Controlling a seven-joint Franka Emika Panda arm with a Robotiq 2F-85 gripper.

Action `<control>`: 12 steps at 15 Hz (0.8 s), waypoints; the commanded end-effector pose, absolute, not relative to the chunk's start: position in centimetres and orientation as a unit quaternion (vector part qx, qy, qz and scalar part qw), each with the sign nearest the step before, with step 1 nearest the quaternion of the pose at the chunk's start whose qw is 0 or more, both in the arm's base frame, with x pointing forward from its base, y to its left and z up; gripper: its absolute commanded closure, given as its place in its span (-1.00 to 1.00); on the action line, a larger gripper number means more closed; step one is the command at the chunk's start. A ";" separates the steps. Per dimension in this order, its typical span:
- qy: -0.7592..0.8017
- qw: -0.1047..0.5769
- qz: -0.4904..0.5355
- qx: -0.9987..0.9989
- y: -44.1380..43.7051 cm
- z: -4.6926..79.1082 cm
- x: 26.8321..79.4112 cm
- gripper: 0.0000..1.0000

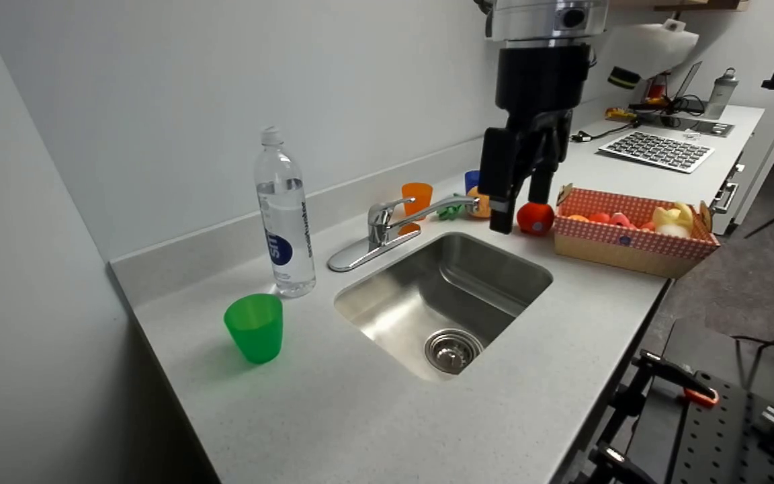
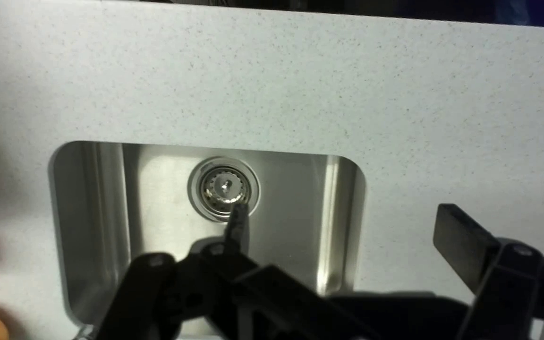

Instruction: Move the box forward

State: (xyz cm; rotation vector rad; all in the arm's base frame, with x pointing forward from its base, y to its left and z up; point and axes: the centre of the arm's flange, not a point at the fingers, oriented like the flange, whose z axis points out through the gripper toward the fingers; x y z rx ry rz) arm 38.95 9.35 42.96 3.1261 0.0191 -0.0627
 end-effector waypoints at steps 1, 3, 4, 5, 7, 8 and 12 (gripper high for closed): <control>-0.056 0.026 -0.022 0.998 4.8 41.6 39.6 -1.00; -0.086 0.033 -0.023 0.996 2.0 40.9 39.8 -1.00; -0.095 0.037 -0.019 0.995 0.5 40.6 39.8 -1.00; -0.102 0.042 -0.015 0.994 -0.8 40.4 39.7 -1.00; -0.120 0.050 -0.002 0.991 -3.4 40.3 39.8 -1.00; -0.130 0.052 0.002 0.990 -4.5 40.2 39.8 -1.00; -0.139 0.045 -0.001 0.989 -5.4 40.6 39.8 -1.00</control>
